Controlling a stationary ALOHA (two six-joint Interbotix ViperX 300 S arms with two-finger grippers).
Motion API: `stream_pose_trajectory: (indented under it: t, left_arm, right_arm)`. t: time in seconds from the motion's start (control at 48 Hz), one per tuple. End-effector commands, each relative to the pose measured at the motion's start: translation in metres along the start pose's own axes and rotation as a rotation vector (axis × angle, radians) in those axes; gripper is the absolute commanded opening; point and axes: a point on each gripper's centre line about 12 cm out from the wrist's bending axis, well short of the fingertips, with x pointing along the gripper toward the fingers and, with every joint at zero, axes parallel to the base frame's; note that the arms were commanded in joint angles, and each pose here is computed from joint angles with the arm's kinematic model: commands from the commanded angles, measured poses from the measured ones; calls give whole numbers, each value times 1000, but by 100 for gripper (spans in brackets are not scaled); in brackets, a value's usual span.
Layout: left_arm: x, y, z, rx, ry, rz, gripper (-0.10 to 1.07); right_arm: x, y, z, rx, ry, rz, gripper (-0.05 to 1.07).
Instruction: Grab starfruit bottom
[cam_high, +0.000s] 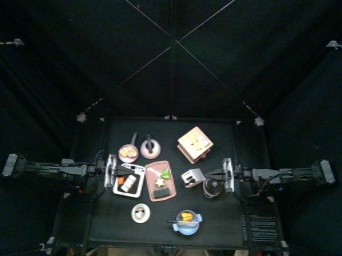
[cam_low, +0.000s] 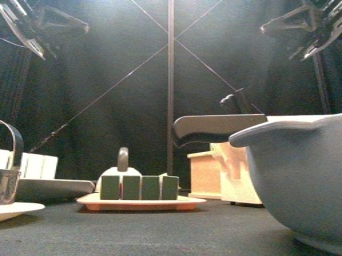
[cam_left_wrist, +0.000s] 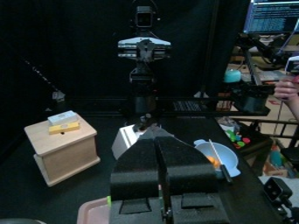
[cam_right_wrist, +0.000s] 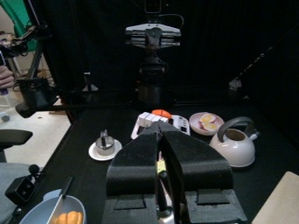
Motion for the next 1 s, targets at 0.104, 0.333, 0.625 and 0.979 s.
stream_pose_trajectory:
  t: [0.104, 0.333, 0.625, 0.979]
  left_arm:
    - [1, -3, -10, -4, 32, -15, -4]
    - [14, -8, 3, -7, 25, -39, -2]
    - [57, -19, -5, -81, 214, -58, 12]
    - [87, -22, -52, -92, 439, -47, 62]
  right_arm:
    - [9, 1, -21, 20, 55, 2, 1]
    - [27, 0, -30, 12, 95, 0, 1]
    - [32, -11, -33, -34, 116, -33, 1]
    - [31, -16, -29, -54, 99, -51, 1]
